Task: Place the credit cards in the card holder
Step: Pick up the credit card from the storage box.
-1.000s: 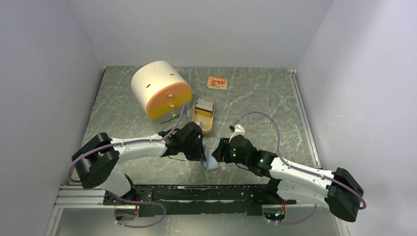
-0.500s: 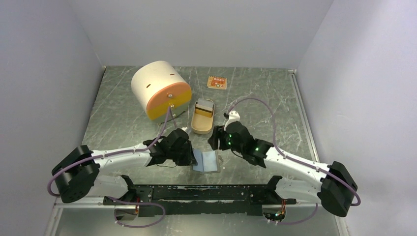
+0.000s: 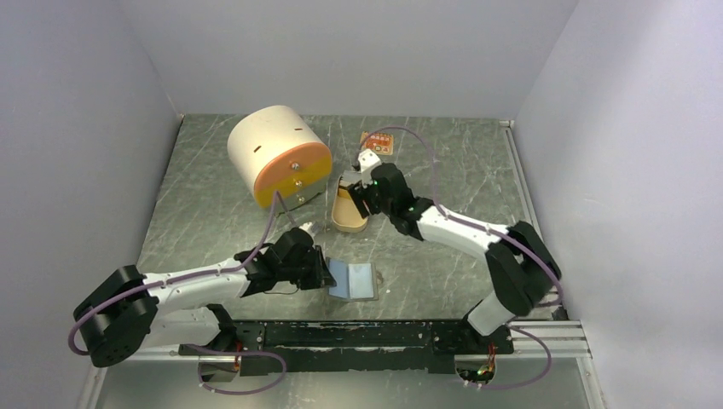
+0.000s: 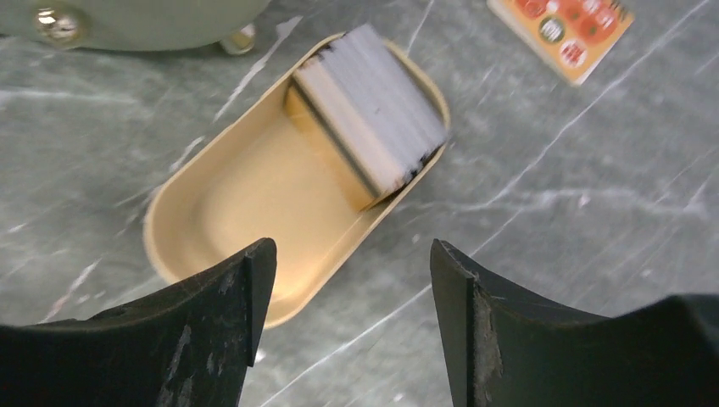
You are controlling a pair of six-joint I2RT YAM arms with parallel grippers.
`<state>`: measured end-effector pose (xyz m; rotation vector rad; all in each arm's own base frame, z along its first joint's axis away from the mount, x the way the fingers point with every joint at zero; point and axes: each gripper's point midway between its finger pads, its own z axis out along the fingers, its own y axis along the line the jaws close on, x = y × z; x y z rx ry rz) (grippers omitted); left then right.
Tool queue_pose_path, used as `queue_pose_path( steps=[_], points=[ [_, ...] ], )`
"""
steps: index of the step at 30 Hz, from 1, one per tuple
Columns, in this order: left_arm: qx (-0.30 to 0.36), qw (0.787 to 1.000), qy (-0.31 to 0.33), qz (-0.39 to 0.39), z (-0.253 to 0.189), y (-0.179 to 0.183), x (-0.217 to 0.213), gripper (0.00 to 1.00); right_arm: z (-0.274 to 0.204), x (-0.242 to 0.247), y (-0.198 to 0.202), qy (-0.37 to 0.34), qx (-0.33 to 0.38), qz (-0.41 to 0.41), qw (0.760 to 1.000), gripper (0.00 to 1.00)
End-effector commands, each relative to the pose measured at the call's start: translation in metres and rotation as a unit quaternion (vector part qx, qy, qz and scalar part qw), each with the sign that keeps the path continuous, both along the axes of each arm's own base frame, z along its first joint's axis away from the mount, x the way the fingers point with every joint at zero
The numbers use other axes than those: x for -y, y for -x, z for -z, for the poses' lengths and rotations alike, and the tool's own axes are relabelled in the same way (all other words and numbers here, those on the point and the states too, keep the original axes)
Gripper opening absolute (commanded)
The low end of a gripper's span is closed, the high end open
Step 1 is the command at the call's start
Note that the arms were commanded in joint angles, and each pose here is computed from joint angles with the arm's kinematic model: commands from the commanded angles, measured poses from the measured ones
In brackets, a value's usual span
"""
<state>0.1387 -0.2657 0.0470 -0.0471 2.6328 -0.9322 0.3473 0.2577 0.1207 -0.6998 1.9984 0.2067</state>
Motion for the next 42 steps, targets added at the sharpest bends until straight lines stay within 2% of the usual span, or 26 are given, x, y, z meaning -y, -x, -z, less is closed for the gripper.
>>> queue_pose_path(
  steps=[1, 5, 13, 24, 35, 42],
  points=[
    [0.015, 0.999, 0.037, -0.003, -0.013, -0.005, 0.004, 0.24, -0.010, -0.006, -0.043, 0.053, 0.061, -0.050, 0.995, 0.71],
    [0.012, 0.999, 0.038, -0.003, -0.011, -0.004, 0.001, 0.24, -0.003, -0.019, -0.060, 0.083, 0.100, -0.104, 0.986, 0.71],
    [0.016, 0.999, 0.042, -0.004, -0.014, -0.004, 0.000, 0.23, 0.018, -0.031, -0.063, 0.126, 0.137, -0.186, 0.965, 0.72],
    [0.016, 0.999, 0.051, -0.002, -0.017, -0.001, 0.000, 0.23, 0.045, -0.023, -0.083, 0.193, 0.156, -0.177, 0.953, 0.73],
    [0.018, 0.999, 0.051, -0.004, -0.019, -0.003, 0.000, 0.22, 0.052, -0.021, -0.094, 0.216, 0.173, -0.169, 0.946, 0.72],
    [0.019, 0.999, 0.048, -0.003, -0.019, -0.002, 0.000, 0.21, 0.049, -0.015, -0.097, 0.212, 0.176, -0.153, 0.949, 0.65]
  ],
)
